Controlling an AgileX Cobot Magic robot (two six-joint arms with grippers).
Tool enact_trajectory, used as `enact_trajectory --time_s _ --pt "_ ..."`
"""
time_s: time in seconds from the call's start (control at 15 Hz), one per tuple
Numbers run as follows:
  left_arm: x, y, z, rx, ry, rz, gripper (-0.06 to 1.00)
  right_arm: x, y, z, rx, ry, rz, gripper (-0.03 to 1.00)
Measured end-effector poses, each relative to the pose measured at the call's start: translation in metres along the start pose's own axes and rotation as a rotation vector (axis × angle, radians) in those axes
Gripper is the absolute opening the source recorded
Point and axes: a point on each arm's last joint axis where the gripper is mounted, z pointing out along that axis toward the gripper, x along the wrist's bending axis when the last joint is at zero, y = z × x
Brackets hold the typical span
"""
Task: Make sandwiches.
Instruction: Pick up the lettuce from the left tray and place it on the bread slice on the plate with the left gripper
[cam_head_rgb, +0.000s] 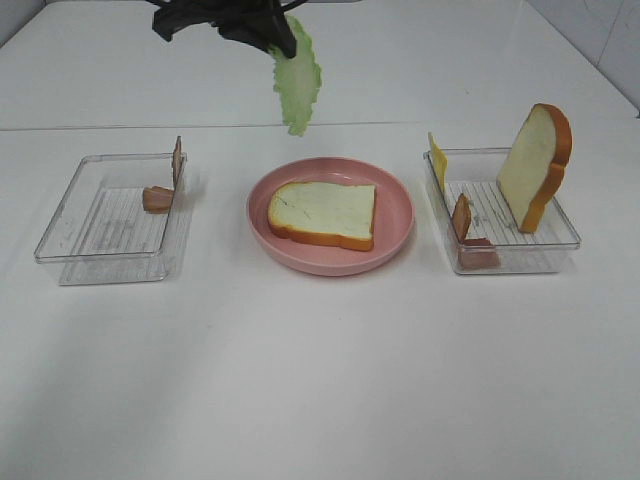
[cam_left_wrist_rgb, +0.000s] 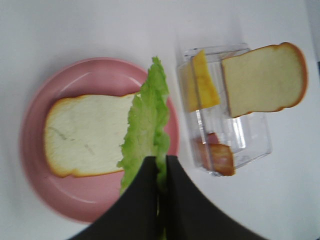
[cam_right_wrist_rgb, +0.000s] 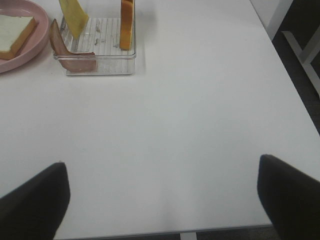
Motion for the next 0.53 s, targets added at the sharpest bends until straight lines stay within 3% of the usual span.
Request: enact_trajectory --time_s 0.07,0.13,0.4,0.53 --pt "-0.005 0.001 0.013 -0.005 -0.111 -0.013 0.0 0.0 0.0 0.0 0.0 0.0 0.0 0.98" --pt "-0.006 0.0 0.024 0.008 -0.165 -0.025 0.0 0.0 0.0 0.0 0.0 0.0 0.0 0.98" --pt "0.004 -0.009 0.08 0.055 -0.32 -0.069 0.0 0.0 0.0 0.0 0.0 0.0 0.0 0.98" --pt "0.01 -0.014 0.1 0.079 -0.358 -0.091 0.0 0.0 0.0 0.0 0.0 0.0 0.0 0.98"
